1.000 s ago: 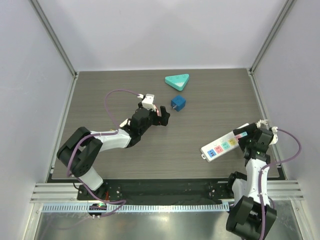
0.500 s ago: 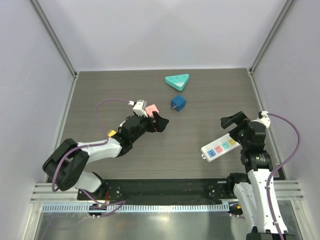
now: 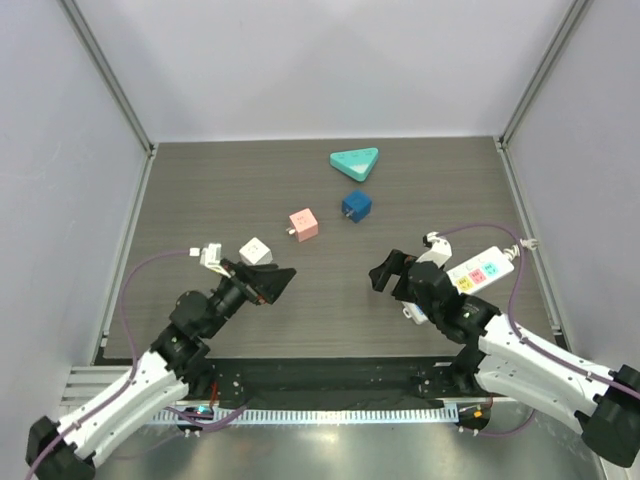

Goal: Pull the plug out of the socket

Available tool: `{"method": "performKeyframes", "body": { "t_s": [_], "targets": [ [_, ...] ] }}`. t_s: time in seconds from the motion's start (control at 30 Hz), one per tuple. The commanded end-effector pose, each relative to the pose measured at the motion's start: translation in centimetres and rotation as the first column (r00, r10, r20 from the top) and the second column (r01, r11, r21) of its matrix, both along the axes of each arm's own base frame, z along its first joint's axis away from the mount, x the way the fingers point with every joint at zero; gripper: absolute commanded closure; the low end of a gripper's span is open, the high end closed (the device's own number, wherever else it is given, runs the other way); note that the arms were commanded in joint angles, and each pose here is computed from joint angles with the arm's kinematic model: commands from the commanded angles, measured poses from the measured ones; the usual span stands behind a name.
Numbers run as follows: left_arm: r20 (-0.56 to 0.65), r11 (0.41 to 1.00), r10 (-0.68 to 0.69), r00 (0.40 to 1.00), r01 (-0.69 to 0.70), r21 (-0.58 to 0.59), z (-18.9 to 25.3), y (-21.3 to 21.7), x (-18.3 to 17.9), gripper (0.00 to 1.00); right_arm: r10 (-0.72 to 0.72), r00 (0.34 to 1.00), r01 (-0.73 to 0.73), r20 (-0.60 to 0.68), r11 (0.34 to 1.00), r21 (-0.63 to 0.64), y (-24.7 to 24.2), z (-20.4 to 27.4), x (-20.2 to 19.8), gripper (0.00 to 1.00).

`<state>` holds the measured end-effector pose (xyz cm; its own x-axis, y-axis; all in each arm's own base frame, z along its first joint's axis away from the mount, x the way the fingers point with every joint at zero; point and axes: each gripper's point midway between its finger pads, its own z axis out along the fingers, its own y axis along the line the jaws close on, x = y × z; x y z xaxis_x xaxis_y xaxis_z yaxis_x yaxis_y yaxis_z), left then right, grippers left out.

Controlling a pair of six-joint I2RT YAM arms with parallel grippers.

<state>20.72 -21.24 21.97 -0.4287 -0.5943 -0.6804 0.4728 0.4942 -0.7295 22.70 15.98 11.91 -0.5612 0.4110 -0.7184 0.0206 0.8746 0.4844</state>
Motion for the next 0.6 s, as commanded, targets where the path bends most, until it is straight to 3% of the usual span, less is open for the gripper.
{"method": "performKeyframes", "body": {
  "t_s": [0.0,0.03,0.1,0.13,0.2,0.37,0.4,0.57],
  "targets": [
    [-0.158,1.000,0.021,0.987,-0.021,0.000,-5.1,1.7,-1.8,0.00,-0.068,0.996,0.063,0.063,0.995,0.076,0.7,0.3,0.8,0.00],
    [-0.107,0.998,0.009,0.994,-0.017,-0.067,-3.7,2.3,-2.6,0.00,-0.072,0.996,0.065,0.054,0.991,0.119,1.0,0.1,0.6,0.00],
    [-0.150,0.995,-0.003,0.989,-0.011,-0.094,-5.4,2.6,-3.4,0.00,-0.084,0.996,0.080,0.024,0.989,0.126,0.5,-1.6,-0.1,0.00],
    [-0.103,0.988,-0.023,0.994,0.007,-0.154,-4.1,2.8,-4.0,0.00,-0.091,0.995,0.083,0.039,0.983,0.162,0.3,-1.2,-0.3,0.00],
    [-0.165,0.986,-0.119,0.979,0.096,-0.138,-5.5,1.2,-4.8,0.00,-0.101,0.994,0.089,0.041,0.969,0.228,-0.4,-2.1,-1.5,0.00],
    [-0.145,0.948,-0.241,0.960,0.201,-0.247,-5.4,-0.2,-6.1,0.00,-0.136,0.989,0.108,0.061,0.936,0.334,-2.0,-2.5,-3.0,0.00],
    [-0.142,0.947,-0.246,0.959,0.206,-0.248,-5.3,-0.2,-6.2,0.00,-0.157,0.983,0.102,0.096,0.901,0.422,-2.1,-0.9,-3.1,0.00],
    [-0.115,0.938,-0.270,0.956,0.235,-0.254,-4.7,0.0,-7.2,0.00,-0.136,0.991,0.123,0.002,0.904,0.409,-1.9,-4.7,-4.1,0.00]
  ]
}}
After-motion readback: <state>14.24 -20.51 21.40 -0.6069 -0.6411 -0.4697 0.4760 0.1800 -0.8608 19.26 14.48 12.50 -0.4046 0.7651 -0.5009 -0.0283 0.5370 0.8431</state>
